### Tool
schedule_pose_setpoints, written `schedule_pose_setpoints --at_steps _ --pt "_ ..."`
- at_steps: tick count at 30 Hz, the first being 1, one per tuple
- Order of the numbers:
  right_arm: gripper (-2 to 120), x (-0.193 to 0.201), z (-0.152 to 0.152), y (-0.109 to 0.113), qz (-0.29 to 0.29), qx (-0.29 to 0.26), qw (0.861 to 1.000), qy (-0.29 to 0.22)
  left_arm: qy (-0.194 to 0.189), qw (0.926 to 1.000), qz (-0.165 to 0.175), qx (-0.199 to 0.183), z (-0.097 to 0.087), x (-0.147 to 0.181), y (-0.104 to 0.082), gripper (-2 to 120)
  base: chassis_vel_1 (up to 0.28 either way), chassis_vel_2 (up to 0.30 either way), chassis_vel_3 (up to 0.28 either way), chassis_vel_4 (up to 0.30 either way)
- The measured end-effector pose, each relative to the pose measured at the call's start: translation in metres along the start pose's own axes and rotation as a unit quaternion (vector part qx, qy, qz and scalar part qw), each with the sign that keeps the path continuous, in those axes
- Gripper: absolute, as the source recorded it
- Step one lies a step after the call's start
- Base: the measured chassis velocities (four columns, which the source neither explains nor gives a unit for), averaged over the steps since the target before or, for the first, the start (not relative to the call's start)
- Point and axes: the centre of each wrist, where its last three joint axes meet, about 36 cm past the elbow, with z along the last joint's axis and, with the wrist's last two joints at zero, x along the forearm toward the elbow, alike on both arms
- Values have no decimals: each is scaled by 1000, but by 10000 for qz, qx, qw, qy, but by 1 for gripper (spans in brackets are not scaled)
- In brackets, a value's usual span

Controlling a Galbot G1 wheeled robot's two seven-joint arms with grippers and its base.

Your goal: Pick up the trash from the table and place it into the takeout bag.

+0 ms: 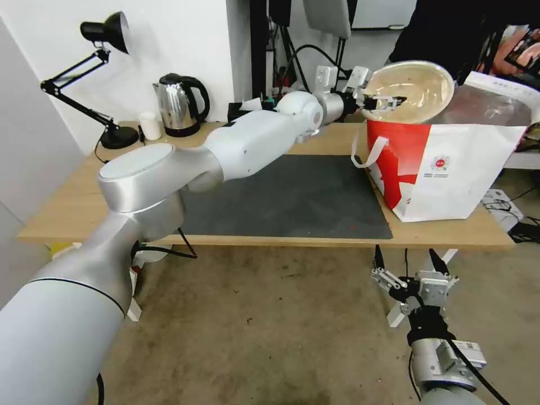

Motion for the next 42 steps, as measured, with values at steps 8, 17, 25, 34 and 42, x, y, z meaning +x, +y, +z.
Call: schedule_pose_setpoints --at_steps 8,17,25,34,42 --pt "100 0 0 0 0 0 10000 0 0 9999 53 -98 0 -2 -5 100 0 0 0 0" --pt "100 0 0 0 0 0 10000 0 20 9997 60 -226 1 -3 -7 100 0 0 0 0" --pt "100 0 0 0 0 0 10000 0 -20 9992 225 -337 -6 -5 -16 100 0 0 0 0" --pt "100 0 0 0 0 0 10000 0 -116 9978 413 -497 -22 -8 -31 100 0 0 0 0" --pt "100 0 0 0 0 0 10000 0 -174 9970 552 -513 -29 -10 -43 100 0 0 0 0"
